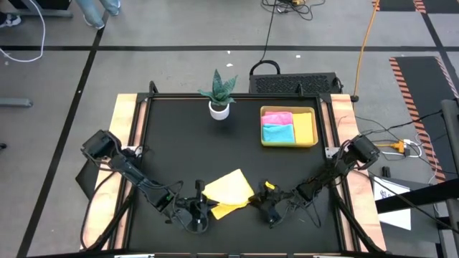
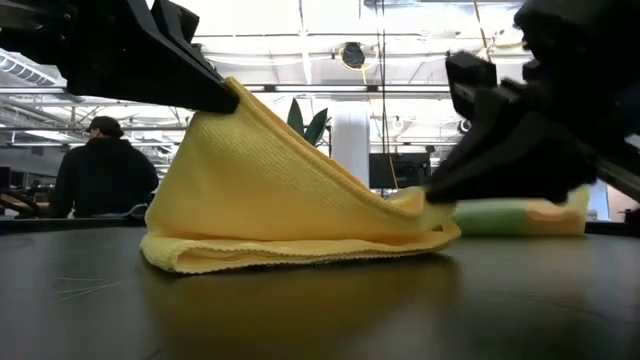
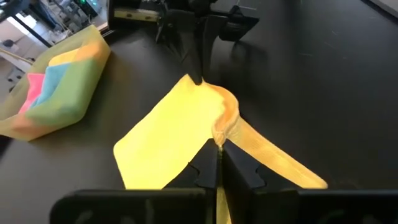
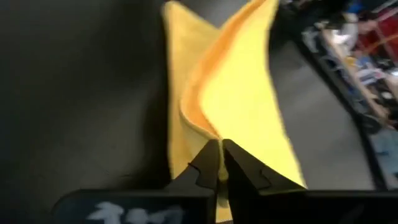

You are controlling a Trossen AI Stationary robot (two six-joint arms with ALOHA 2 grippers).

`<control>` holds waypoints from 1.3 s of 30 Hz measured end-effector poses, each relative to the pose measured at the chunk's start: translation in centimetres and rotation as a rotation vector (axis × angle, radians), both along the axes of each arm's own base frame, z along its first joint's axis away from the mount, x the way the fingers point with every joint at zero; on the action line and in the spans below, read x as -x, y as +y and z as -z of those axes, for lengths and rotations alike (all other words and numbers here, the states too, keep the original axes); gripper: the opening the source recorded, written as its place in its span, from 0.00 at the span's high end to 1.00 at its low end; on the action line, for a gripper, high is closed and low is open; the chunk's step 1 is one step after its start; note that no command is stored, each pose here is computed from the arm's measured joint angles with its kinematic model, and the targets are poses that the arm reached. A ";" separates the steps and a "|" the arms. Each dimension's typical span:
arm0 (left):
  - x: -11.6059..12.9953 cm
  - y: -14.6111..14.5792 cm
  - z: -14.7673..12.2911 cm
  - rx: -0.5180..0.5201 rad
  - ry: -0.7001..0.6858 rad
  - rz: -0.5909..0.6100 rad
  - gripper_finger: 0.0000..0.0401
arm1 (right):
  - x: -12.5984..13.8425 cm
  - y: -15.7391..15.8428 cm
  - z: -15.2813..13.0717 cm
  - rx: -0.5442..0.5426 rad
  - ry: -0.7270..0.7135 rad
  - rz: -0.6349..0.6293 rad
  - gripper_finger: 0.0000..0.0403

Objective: Fold microfiber towels
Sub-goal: Fold the yellow microfiber cloth

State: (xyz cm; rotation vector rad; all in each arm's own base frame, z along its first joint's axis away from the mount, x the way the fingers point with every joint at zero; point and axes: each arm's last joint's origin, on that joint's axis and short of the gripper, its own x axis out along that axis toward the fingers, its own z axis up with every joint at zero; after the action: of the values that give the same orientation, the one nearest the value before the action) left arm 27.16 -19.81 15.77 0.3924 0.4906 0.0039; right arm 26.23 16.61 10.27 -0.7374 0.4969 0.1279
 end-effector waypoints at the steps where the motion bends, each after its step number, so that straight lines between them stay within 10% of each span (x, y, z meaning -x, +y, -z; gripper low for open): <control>1: 0.0 0.0 0.0 -0.003 -0.002 -0.003 0.96 | 0.0 0.0 -0.2 0.008 -0.012 0.015 0.98; 9: -0.4 1.1 -0.7 -0.104 -0.038 -0.071 0.98 | 0.5 -0.5 -4.3 -0.009 -0.164 0.165 0.99; 20: -0.8 1.6 -3.3 0.001 -0.083 0.081 0.99 | 3.5 1.9 -8.8 -0.434 -0.189 -0.006 1.00; 30: -1.9 6.7 -2.5 -0.107 -0.040 -0.255 0.98 | 2.0 -2.8 -8.1 -0.097 -0.260 0.439 1.00; 39: -2.4 11.6 -0.6 -0.110 -0.022 -0.354 0.99 | 1.0 -6.3 -7.2 0.102 -0.201 0.527 1.00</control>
State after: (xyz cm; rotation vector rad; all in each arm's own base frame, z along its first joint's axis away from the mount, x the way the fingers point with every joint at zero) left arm 29.53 -8.19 16.37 0.4086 0.5348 0.3788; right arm 25.19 10.26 17.44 -0.6877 0.4924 -0.4623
